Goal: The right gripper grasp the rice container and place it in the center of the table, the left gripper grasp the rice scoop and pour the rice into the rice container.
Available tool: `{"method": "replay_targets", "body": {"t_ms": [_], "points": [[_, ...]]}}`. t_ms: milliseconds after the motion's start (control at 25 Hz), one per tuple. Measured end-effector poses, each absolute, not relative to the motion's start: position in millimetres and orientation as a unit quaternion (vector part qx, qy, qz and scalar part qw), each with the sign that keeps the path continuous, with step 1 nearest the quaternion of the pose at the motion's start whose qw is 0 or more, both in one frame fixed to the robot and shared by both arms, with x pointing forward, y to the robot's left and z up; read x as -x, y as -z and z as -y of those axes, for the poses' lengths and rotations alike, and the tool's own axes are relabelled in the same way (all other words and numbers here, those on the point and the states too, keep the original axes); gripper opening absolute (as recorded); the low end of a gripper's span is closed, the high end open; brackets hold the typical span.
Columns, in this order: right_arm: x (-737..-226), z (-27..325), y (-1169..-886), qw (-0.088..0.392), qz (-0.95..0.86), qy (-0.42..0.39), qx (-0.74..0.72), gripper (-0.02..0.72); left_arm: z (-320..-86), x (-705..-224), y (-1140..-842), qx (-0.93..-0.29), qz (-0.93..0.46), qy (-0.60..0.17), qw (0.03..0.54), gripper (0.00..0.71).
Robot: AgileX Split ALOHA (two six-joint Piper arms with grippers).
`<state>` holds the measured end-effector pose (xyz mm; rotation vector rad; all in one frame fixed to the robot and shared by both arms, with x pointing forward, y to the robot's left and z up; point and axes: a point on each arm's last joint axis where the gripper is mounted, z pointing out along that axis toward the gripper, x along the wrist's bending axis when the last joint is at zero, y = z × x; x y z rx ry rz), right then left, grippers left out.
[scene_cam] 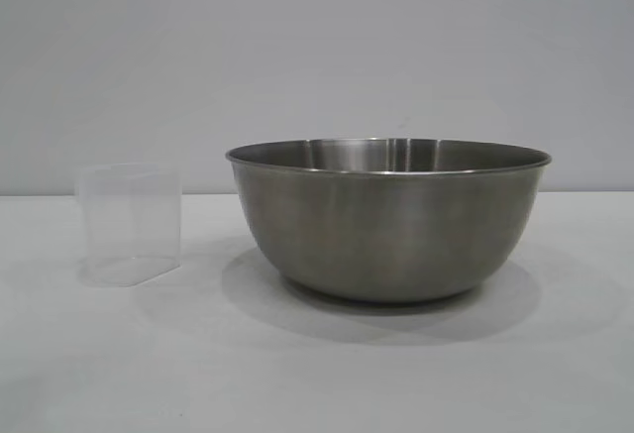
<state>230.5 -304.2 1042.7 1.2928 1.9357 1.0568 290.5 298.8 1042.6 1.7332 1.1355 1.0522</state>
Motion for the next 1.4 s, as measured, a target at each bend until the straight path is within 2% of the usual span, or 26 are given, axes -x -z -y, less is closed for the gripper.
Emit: {"method": "replay_targets", "body": {"t_ms": [200,480,640,920,1400], "points": [[-230,304,-1043,0.287,-0.725,-0.396,-0.484,0.398,-292,-272,-1047,-0.716,-0.41,-0.369,0.428,0.202],[-230,304,-1042,0.285,-0.726,-0.396,-0.484,0.398,-294,-251,-1065,-0.744,-0.419,-0.316,0.414,0.202],[-230,304,-1042,0.285,-0.726,-0.396,-0.484,0.398,-293,-239,-1058,-0.767,-0.419,-0.272,0.403,0.202],[-230,303,-1042,0.283,-0.727,-0.397,-0.484,0.398,-296,-226,-1044,-0.765,-0.412,-0.265,0.417,0.202],[-230,303,-1042,0.282,-0.728,-0.398,-0.482,0.398,-295,-226,-1045,-0.765,-0.411,-0.263,0.421,0.202]]}}
